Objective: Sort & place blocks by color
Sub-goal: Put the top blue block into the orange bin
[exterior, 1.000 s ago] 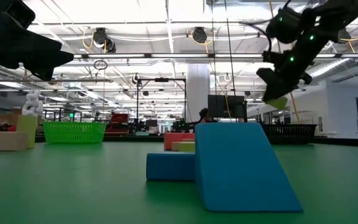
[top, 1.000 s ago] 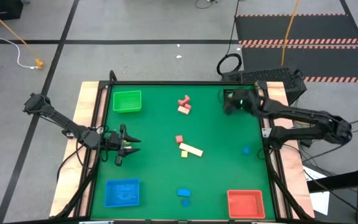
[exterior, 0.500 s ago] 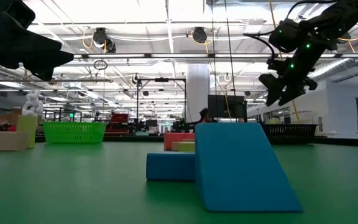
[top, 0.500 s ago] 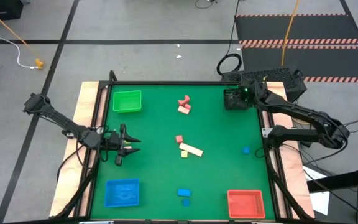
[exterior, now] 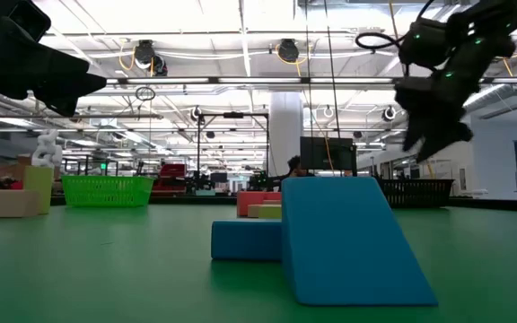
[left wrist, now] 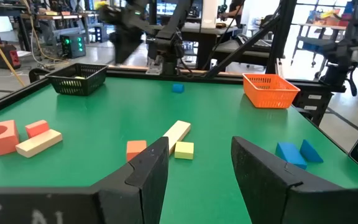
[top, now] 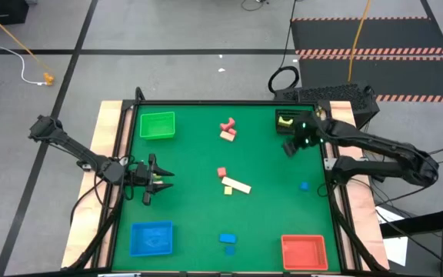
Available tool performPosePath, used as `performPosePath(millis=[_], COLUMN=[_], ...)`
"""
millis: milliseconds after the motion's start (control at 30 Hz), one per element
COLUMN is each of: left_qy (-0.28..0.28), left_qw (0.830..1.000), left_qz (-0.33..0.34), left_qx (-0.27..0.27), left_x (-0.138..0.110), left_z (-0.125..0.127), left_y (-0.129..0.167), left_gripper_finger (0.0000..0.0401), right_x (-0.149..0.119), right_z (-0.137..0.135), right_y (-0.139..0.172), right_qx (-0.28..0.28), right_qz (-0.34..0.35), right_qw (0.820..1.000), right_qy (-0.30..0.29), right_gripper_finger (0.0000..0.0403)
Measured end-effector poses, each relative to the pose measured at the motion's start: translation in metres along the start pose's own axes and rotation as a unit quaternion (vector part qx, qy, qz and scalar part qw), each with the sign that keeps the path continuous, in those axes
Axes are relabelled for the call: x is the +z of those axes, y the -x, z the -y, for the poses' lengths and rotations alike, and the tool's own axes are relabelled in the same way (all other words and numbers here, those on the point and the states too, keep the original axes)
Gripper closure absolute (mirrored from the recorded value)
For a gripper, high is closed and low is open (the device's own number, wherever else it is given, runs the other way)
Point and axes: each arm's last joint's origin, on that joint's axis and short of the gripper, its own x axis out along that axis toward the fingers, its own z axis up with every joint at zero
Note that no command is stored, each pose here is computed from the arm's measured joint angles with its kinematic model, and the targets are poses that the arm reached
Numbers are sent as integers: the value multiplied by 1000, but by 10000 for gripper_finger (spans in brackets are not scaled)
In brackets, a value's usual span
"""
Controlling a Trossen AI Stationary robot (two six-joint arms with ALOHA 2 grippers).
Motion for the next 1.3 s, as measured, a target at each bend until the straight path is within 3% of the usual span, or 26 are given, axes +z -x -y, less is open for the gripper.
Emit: performPosePath(millis=[133,300,500,633,833,1100,1300], left_qy=[0,0,0,0,0,0,0], left_qw=[1000,1000,1000,1000,1000,1000,1000], left_qz=[0,0,0,0,0,0,0], left_qx=[0,0,0,0,0,0,0], left_x=[0,0,0,0,0,0,0], left_z=[0,0,0,0,0,0,0], left_y=[0,0,0,0,0,0,0], left_gripper_finger=[224,224,224,224,224,224,224], right_x=[-29,-54,-72,-87,-98,-100,-101], right_z=[-10,-18,-33,-35,-41,-41,-47], right_y=[3,6,-6,-18,-26,-23,-22], right_qx=[-39,-109,-118,-142,-148,-134,-76], right_qz=[-92,-146,-187,-239,-281,-287,-313], right_qw=[995,982,971,954,940,941,942], right_qy=[4,44,87,110,128,123,91], right_gripper_finger=[175,175,175,174,174,174,174])
